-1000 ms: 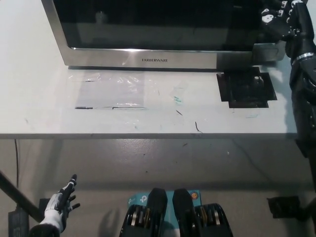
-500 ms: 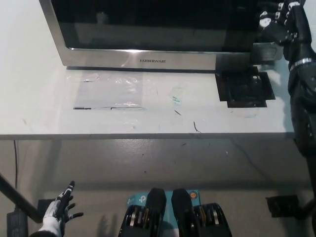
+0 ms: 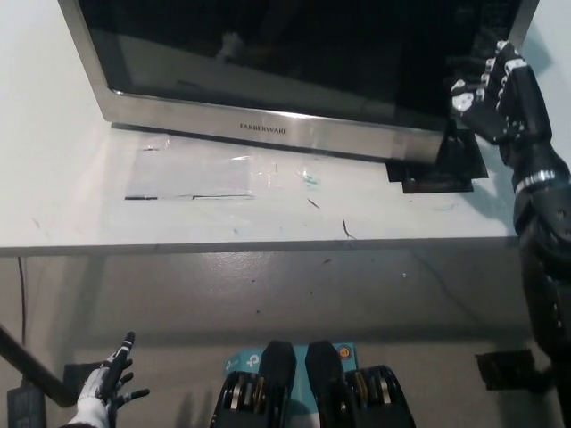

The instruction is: A microwave is kept infront of the robot with its door slightly ajar. The robot uses its right hand to push the door towards the left to open it.

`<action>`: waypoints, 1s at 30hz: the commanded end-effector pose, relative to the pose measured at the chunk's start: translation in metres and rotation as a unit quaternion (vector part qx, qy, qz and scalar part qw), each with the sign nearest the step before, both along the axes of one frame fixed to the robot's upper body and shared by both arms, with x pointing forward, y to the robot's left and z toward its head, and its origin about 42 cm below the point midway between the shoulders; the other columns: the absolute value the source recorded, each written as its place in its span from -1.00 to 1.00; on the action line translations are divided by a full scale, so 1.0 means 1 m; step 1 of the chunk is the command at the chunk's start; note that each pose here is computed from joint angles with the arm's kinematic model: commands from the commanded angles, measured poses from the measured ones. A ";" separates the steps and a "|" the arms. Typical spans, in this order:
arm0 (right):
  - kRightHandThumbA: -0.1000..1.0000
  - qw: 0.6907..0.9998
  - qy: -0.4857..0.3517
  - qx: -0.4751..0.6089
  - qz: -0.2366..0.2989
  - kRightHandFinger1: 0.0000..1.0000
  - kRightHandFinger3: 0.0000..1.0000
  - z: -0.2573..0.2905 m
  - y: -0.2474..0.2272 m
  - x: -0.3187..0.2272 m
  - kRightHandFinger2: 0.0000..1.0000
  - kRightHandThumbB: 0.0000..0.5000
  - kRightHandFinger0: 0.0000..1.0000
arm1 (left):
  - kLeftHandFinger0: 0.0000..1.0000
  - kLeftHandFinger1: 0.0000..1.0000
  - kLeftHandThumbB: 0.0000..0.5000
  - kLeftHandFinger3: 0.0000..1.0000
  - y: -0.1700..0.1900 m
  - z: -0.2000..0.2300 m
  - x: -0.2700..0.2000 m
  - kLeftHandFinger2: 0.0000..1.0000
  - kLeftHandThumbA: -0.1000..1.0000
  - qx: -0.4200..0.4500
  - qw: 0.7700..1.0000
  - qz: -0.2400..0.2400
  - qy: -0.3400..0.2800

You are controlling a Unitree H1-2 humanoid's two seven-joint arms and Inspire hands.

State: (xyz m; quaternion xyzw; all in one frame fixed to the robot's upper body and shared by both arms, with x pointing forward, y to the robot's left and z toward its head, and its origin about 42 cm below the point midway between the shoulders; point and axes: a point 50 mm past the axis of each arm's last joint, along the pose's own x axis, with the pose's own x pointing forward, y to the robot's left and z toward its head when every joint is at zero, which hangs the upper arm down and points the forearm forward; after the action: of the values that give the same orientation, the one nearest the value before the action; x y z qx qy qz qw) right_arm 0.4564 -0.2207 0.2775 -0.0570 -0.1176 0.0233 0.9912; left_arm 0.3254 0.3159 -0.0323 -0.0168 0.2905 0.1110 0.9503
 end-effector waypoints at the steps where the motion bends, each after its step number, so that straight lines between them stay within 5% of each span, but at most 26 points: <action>1: -0.18 0.996 0.019 0.007 0.087 0.05 0.84 0.000 0.033 -0.016 0.26 -0.62 -0.18 | 0.24 0.83 -0.97 0.87 0.009 0.010 0.007 1.00 0.58 0.015 1.000 0.008 -0.017; 4: -0.19 0.995 0.022 0.018 0.091 0.08 0.83 -0.004 0.034 -0.026 0.28 -0.62 -0.17 | 0.34 0.81 -0.99 0.89 0.008 0.010 0.007 1.00 0.57 -0.003 1.000 0.012 -0.019; 5: -0.22 0.995 0.021 0.024 0.097 0.08 0.80 -0.006 0.035 -0.033 0.26 -0.68 -0.18 | 0.79 0.99 -0.98 0.88 0.008 0.011 0.006 1.00 0.57 0.001 1.000 0.012 -0.017; 10: -0.31 0.991 0.029 0.059 0.115 0.02 0.82 -0.014 0.044 -0.064 0.26 -0.79 -0.34 | 0.21 0.84 -0.97 0.79 0.007 0.010 0.009 1.00 0.54 0.002 1.000 0.015 -0.015; 15: -0.11 0.988 0.036 0.058 0.141 0.11 0.85 -0.023 0.051 -0.100 0.33 -0.73 -0.19 | 0.65 0.94 -1.00 0.91 0.009 0.008 0.007 1.00 0.66 0.021 1.000 -0.006 -0.012; 18: -0.03 0.985 0.036 0.063 0.154 0.04 0.78 -0.028 0.054 -0.117 0.29 -0.62 -0.25 | 0.35 0.74 -0.97 0.75 0.006 0.008 0.005 0.99 0.56 0.010 1.000 0.008 -0.012; 19: -0.04 0.985 0.035 0.062 0.157 0.04 0.77 -0.029 0.055 -0.122 0.29 -0.65 -0.25 | 0.44 0.76 -0.99 0.78 0.007 0.008 0.005 1.00 0.64 0.019 1.000 -0.004 -0.012; 20: -0.05 0.982 0.038 0.072 0.172 0.08 0.76 -0.033 0.057 -0.133 0.31 -0.72 -0.21 | 1.00 1.00 -0.93 0.77 0.008 0.007 0.005 1.00 0.76 0.042 0.999 -0.019 -0.009; 22: -0.07 0.980 0.041 0.077 0.180 0.08 0.75 -0.034 0.058 -0.140 0.32 -0.75 -0.22 | 1.00 1.00 -0.80 0.73 0.008 0.007 0.004 1.00 0.59 0.015 1.000 0.007 -0.007; 24: -0.04 0.979 0.034 0.066 0.188 0.06 0.75 -0.033 0.058 -0.144 0.31 -0.74 -0.23 | 1.00 1.00 -0.85 0.83 0.006 0.008 0.007 1.00 0.65 0.011 1.000 0.001 -0.008; 25: -0.02 0.978 0.029 0.061 0.196 0.04 0.74 -0.034 0.059 -0.152 0.30 -0.77 -0.27 | 0.89 1.00 -0.84 0.79 0.007 0.006 0.007 1.00 0.65 0.012 1.000 0.001 -0.008; 26: 0.00 0.978 0.029 0.059 0.199 0.03 0.73 -0.035 0.060 -0.157 0.28 -0.71 -0.27 | 0.50 0.84 -0.90 0.79 0.007 0.006 0.007 1.00 0.62 0.005 1.000 0.002 -0.014; 27: 0.02 0.978 0.031 0.058 0.200 0.02 0.72 -0.035 0.060 -0.160 0.27 -0.70 -0.27 | 0.36 0.80 -0.93 0.79 0.006 0.006 0.007 1.00 0.61 -0.005 1.000 0.003 -0.021; 29: 0.06 0.974 0.029 0.062 0.215 -0.01 0.73 -0.037 0.063 -0.172 0.24 -0.64 -0.29 | 0.68 0.82 -0.81 0.69 0.004 0.007 0.008 1.00 0.59 0.001 1.000 0.007 -0.017; 30: 0.06 0.973 0.031 0.066 0.217 -0.03 0.75 -0.038 0.063 -0.173 0.22 -0.63 -0.32 | 0.55 0.78 -0.80 0.71 0.004 0.007 0.008 0.99 0.58 -0.001 1.000 0.009 -0.017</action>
State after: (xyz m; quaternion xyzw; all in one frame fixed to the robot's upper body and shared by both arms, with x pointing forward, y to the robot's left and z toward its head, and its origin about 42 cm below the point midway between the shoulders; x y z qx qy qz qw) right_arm 0.2957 -0.1781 0.2415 0.0209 -0.1165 0.1427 0.9827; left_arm 0.3200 0.3165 -0.0375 -0.0165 0.3026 0.1119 0.9464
